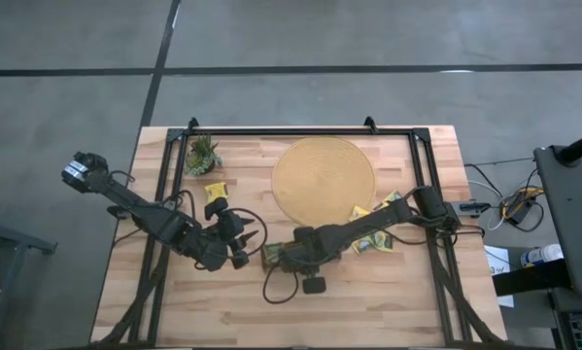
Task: Pick & Place Tea
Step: Adjust the the wooden organizer, then put the yellow tea bag into the left section of the wooden organizer
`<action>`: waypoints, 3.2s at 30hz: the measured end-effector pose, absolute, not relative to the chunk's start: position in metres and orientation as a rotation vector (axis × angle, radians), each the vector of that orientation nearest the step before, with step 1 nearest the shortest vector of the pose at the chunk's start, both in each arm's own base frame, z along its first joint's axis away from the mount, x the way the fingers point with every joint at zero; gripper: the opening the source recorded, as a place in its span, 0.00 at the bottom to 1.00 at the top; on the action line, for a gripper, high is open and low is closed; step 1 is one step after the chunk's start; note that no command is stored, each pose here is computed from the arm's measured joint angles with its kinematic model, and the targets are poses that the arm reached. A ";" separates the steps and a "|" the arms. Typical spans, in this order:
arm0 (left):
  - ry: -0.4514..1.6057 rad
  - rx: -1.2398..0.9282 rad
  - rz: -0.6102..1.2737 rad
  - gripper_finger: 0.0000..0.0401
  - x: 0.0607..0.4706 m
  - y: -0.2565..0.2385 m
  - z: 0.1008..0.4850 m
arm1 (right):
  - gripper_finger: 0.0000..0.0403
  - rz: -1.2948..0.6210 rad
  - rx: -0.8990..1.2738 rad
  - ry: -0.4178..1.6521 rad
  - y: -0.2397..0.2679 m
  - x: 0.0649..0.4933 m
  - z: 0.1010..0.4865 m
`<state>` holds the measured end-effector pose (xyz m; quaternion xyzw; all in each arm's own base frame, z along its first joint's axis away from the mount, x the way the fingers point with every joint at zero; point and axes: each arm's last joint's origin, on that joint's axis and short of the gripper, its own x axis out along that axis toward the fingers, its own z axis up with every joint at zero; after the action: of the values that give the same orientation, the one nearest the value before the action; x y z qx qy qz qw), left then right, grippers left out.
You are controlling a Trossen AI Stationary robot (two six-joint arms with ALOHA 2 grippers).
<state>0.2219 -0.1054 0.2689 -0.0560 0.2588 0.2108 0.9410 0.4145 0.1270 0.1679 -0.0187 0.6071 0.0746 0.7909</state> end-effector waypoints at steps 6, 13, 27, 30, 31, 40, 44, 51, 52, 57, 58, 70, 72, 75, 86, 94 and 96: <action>0.532 -0.117 0.428 0.35 0.222 -0.105 0.268 | 0.12 0.158 -0.022 1.308 0.127 0.415 0.169; 0.531 -0.118 0.427 0.35 0.222 -0.106 0.268 | 0.23 0.177 -0.023 1.266 0.128 0.416 0.184; 0.549 -0.122 0.431 0.35 0.220 -0.105 0.261 | 0.38 0.215 -0.013 1.074 0.117 0.381 0.280; 0.569 -0.106 0.437 0.35 0.218 -0.103 0.254 | 0.38 0.249 -0.051 1.009 0.113 0.369 0.304; 0.574 -0.104 0.439 0.35 0.217 -0.103 0.251 | 0.38 0.261 -0.068 0.991 0.112 0.365 0.311; 0.599 -0.135 0.555 0.35 0.213 -0.090 0.234 | 0.34 0.275 -0.026 0.776 0.098 0.317 0.366; 0.583 -0.216 0.637 0.35 0.219 -0.073 0.234 | 0.33 0.334 0.008 0.644 0.093 0.297 0.373; 0.664 -0.342 0.783 0.35 0.221 -0.033 0.210 | 0.34 0.517 -0.019 0.489 0.078 0.255 0.368; 0.687 -0.370 0.797 0.35 0.220 -0.027 0.205 | 0.34 0.515 -0.023 0.446 0.075 0.247 0.370; 0.795 -0.466 0.847 0.35 0.210 -0.005 0.182 | 0.35 0.516 -0.056 0.299 0.063 0.214 0.367; 0.811 -0.464 0.861 0.35 0.208 -0.002 0.179 | 0.35 0.513 -0.058 0.276 0.060 0.208 0.366; 1.069 -0.423 0.932 0.35 0.187 0.024 0.171 | 0.31 0.436 -0.025 0.159 0.036 0.166 0.356; 1.140 -0.405 0.904 0.35 0.183 0.025 0.170 | 0.30 0.424 -0.022 0.154 0.034 0.165 0.354; 1.175 -0.373 0.900 0.35 0.180 0.027 0.169 | 0.31 0.411 -0.015 0.146 0.032 0.165 0.354; 1.140 -0.387 0.926 0.35 0.182 0.046 0.156 | 0.34 0.399 -0.007 0.169 0.031 0.172 0.351; 1.169 -0.542 0.923 0.35 0.170 0.063 0.118 | 0.31 0.398 0.004 0.169 0.031 0.172 0.351; 1.195 -0.583 0.915 0.33 0.168 0.064 0.113 | 0.30 0.398 0.004 0.167 0.031 0.172 0.351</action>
<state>0.1681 0.0641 0.1129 -0.2610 0.5348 0.4092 0.6916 0.1717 0.0311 0.3514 0.0018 0.0829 0.1976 0.9768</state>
